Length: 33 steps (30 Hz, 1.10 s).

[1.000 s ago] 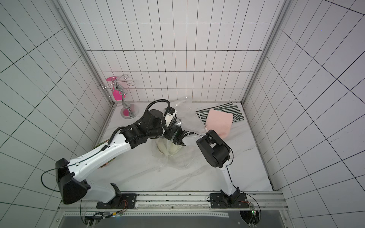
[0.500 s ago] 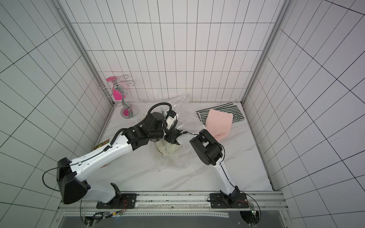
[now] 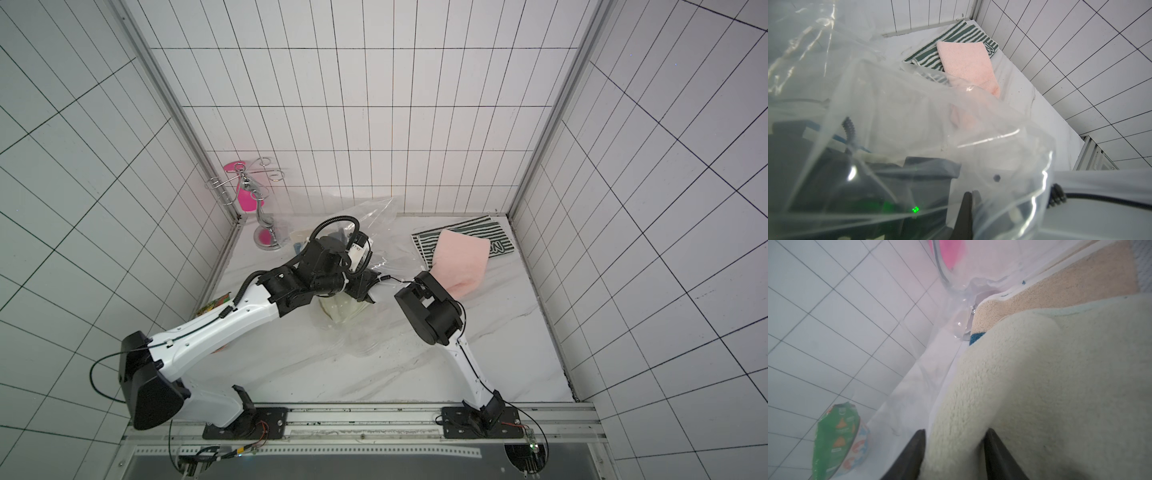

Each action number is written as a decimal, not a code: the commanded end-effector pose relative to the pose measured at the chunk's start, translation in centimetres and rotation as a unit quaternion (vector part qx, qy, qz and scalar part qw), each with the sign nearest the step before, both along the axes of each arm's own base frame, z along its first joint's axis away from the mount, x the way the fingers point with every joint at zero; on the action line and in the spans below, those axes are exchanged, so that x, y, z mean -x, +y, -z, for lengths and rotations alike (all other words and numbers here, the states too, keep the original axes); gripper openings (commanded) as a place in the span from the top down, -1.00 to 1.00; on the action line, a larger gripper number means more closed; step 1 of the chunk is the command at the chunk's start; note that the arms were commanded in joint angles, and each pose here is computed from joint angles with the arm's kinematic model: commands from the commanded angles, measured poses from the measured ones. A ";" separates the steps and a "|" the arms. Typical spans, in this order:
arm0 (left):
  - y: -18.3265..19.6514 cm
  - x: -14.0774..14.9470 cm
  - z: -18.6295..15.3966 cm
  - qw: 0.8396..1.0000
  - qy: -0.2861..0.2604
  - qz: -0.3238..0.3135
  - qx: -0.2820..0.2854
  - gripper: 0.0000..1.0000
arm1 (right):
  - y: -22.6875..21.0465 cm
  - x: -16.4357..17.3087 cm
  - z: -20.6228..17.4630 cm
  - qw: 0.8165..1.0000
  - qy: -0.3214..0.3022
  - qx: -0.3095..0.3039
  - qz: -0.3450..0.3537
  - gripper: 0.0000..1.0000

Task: Place the folded towel into the vacuum bag
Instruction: Adjust the towel in the vacuum bag.

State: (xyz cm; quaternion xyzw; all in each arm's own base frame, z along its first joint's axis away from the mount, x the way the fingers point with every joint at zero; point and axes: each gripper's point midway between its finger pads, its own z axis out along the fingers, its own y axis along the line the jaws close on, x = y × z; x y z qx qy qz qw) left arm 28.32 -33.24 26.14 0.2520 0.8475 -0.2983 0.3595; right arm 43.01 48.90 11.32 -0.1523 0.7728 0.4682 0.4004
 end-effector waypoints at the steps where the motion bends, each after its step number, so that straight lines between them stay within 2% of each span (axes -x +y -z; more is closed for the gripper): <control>1: -0.1 1.9 0.3 0.999 0.018 0.031 -0.001 1.00 | 0.1 1.1 1.5 0.998 0.056 -0.020 -0.012 -0.32; 7: 3.2 0.4 -0.1 1.000 0.003 -0.015 0.000 1.00 | -3.4 4.6 1.3 0.996 0.083 -0.016 -0.020 -0.46; 12: 4.5 -0.1 -0.2 0.999 -0.004 -0.034 0.010 1.00 | -5.9 7.6 1.1 0.994 0.109 -0.012 -0.029 -0.55; 18: 4.7 -0.3 -0.5 0.999 -0.010 -0.042 0.017 1.00 | -10.0 8.5 2.0 0.988 0.153 0.019 0.031 -0.52; 23: 4.4 -0.8 0.3 0.999 -0.004 -0.045 0.014 1.00 | -10.2 10.6 1.4 0.980 0.194 -0.005 0.046 -0.31; 26: 4.4 -1.0 0.6 0.999 -0.001 -0.049 0.011 1.00 | -10.5 11.2 0.0 0.977 0.192 -0.071 0.058 -0.18; 28: 4.3 -1.1 0.5 0.999 -0.003 -0.050 0.014 1.00 | -10.4 11.1 -2.6 0.976 0.164 -0.134 0.060 -0.19; 30: 4.3 -1.2 0.4 0.998 -0.004 -0.052 0.015 1.00 | -9.4 10.9 -4.2 0.977 0.151 -0.146 0.043 -0.28; 33: 4.7 -1.6 -1.0 0.998 -0.023 -0.061 0.026 1.00 | -8.9 11.2 -5.1 0.976 0.153 -0.151 0.039 -0.29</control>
